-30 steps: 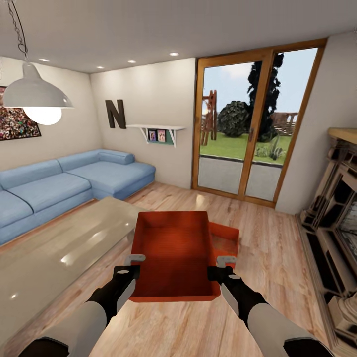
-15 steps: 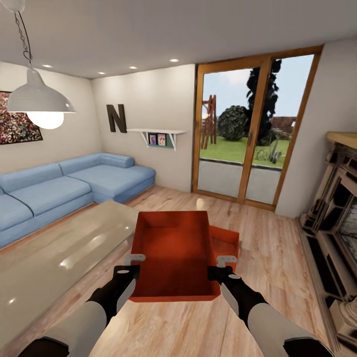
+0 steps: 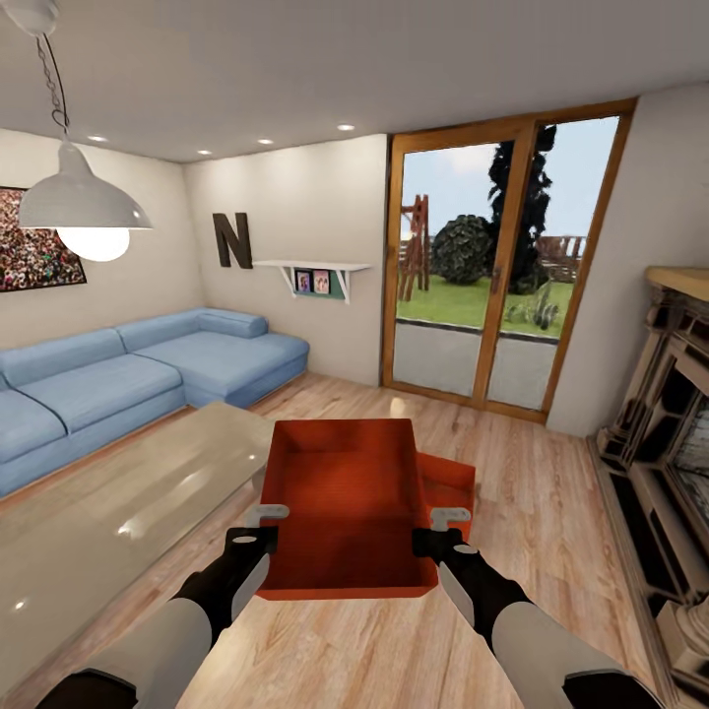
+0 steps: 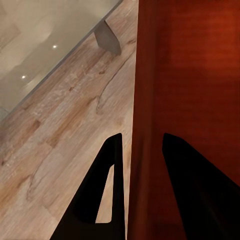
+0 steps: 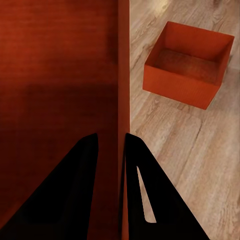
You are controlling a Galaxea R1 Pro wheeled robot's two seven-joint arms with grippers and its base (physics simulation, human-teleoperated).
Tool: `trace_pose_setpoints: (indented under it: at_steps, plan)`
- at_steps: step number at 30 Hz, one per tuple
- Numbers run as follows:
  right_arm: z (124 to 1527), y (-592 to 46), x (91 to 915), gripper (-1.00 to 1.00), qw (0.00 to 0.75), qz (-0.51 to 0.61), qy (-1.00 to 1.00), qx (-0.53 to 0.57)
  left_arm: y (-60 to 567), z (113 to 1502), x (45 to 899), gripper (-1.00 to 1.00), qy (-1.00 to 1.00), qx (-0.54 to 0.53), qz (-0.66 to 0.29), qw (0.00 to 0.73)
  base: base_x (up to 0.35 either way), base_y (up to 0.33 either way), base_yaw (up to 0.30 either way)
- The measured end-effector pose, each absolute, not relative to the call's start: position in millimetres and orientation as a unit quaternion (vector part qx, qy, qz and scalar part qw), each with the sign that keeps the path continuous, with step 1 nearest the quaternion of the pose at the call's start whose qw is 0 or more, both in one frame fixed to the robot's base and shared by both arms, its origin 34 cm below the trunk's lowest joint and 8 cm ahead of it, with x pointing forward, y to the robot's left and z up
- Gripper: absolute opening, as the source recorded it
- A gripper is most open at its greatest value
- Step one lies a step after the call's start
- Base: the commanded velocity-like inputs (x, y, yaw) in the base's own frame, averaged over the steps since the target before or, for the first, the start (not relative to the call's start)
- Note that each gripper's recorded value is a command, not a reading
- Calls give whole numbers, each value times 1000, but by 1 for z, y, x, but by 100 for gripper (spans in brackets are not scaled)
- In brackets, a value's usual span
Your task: Move the two storage containers from the living room to the garage. In the garage, place one container on the floor and stack the other container on top of it (either order is fine).
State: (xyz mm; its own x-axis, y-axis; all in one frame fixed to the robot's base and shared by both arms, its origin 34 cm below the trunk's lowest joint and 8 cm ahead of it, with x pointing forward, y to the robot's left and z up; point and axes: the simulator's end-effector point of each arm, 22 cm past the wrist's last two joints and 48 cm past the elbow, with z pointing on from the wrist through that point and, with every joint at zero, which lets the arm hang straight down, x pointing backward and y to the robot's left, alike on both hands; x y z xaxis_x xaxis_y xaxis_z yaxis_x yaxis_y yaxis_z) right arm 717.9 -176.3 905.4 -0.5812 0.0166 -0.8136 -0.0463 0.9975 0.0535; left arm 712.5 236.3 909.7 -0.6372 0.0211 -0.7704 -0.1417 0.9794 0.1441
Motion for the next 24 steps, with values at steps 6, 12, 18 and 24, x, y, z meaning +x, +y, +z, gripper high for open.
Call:
trace_pose_setpoints:
  at_steps: [6, 12, 18, 24]
  plan:
    - [907, -174, 718, -100, 458, 34, 888, -10, 238, 910, 713, -100, 899, -36, 92, 427, 0, 0, 0]
    - [909, -173, 720, -100, 461, 32, 887, -11, 239, 910, 714, -100, 898, -37, 91, 428, 0, 0, 0]
    - [912, -172, 722, -100, 464, 31, 885, -13, 240, 912, 715, -100, 897, -37, 91, 431, 0, 0, 0]
    - [912, -173, 721, -100, 462, 30, 886, -14, 240, 911, 714, -100, 898, -39, 90, 429, 0, 0, 0]
